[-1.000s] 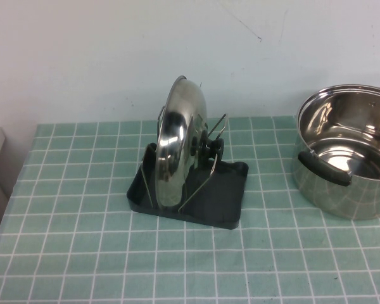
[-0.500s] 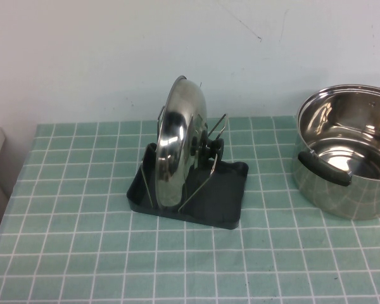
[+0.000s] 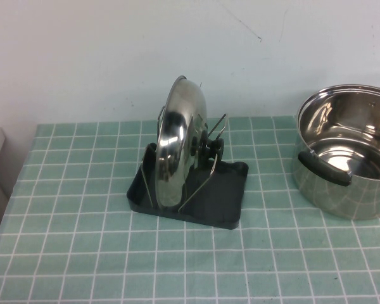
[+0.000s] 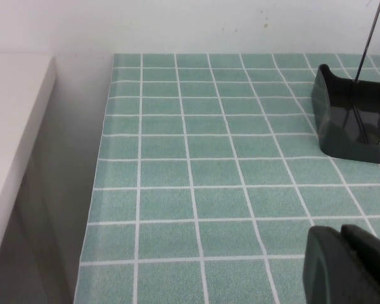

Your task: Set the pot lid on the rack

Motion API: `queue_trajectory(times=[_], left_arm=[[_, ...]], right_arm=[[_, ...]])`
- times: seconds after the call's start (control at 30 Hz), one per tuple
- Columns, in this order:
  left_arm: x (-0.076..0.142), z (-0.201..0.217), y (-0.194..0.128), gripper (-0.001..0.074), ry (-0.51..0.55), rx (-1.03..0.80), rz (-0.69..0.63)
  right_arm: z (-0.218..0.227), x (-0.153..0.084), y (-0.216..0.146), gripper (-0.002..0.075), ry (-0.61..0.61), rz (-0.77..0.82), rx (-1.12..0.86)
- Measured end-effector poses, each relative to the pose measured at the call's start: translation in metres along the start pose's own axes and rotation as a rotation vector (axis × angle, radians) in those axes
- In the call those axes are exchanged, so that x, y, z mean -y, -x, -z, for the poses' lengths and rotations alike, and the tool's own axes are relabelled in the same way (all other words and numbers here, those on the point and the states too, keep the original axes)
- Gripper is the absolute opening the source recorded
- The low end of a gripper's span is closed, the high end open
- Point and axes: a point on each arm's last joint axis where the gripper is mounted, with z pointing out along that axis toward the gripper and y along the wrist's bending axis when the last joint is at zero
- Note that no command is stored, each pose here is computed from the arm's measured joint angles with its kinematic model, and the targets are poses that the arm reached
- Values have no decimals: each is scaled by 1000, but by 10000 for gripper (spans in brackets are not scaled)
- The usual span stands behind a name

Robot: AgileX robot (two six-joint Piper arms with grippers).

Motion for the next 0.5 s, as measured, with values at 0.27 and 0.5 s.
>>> queue_trajectory(times=[0.27, 0.5], left_arm=[[0, 0, 0, -1, 0, 0, 5], [0, 0, 0, -1, 0, 0, 5]], right_arm=[[0, 0, 0, -1, 0, 0, 0], [1, 1, -1, -1, -20, 45, 1]])
